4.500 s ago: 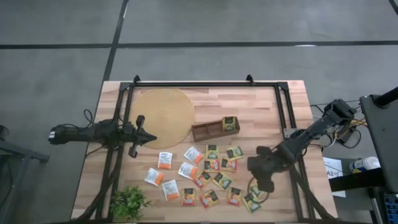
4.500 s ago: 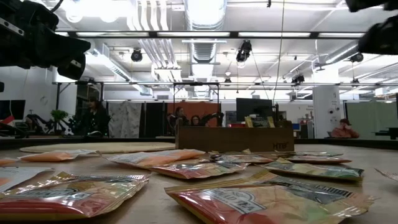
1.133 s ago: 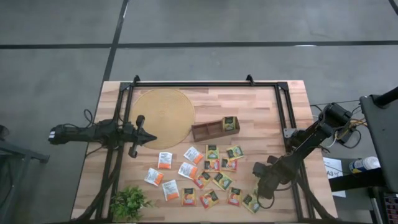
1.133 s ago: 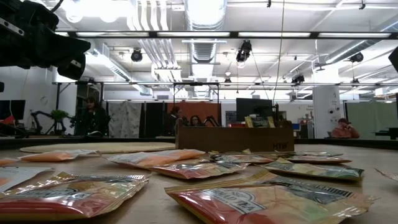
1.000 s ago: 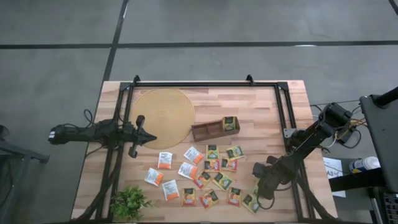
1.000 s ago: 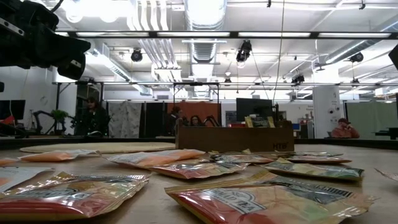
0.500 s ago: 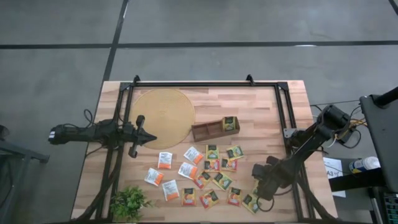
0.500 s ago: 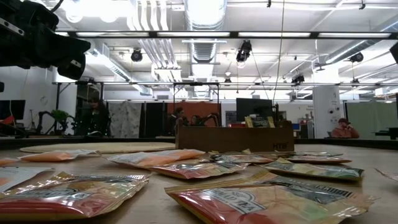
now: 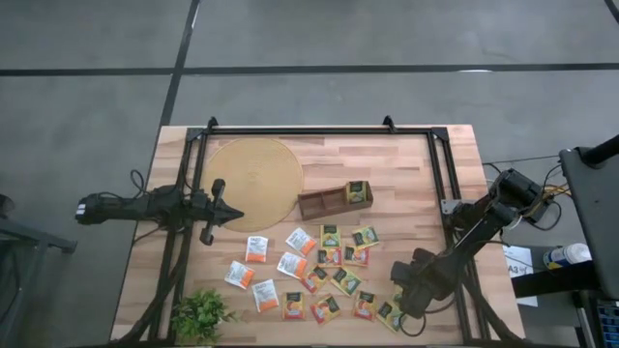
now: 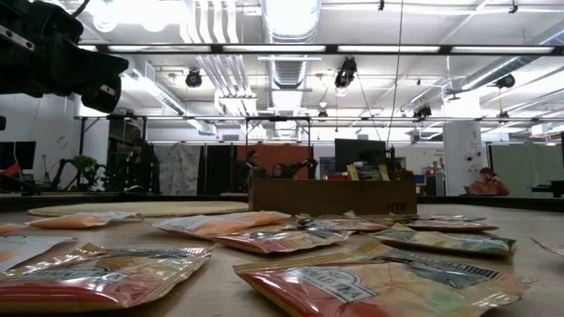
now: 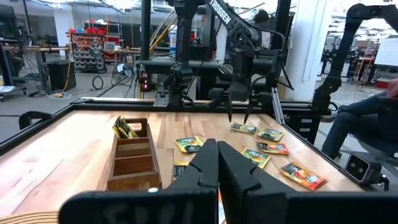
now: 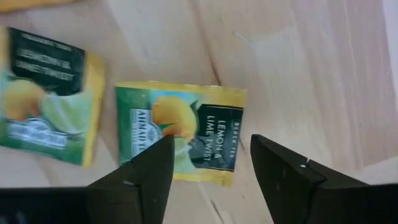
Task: Pick & Place Tea
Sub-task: Put the yellow tea bag into the right section of the wooden organizer
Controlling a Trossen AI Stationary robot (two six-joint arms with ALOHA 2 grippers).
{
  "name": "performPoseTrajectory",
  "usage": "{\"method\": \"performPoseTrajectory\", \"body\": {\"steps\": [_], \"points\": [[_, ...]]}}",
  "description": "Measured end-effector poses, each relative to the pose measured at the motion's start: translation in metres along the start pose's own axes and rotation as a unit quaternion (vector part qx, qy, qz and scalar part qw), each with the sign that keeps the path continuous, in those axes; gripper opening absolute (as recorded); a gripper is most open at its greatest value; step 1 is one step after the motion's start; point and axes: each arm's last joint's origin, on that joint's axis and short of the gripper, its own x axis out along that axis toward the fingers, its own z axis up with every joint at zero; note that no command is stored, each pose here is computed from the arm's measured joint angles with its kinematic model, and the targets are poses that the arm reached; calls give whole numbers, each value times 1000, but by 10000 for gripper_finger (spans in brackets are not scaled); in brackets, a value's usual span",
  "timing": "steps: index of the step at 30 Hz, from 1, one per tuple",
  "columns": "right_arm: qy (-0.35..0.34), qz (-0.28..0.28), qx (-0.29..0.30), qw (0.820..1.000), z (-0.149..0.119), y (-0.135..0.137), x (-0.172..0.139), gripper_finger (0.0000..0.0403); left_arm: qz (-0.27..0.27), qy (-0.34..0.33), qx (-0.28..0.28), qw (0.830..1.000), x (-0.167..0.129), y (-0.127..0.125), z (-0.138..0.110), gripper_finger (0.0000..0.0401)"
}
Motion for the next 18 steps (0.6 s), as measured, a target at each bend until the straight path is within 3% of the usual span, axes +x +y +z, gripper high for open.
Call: {"method": "performPoseTrajectory", "body": {"steps": [18], "points": [[4,-17,-20,1000,-1,-2,18,200,0,0,0,1000,0,0,0,0]]}}
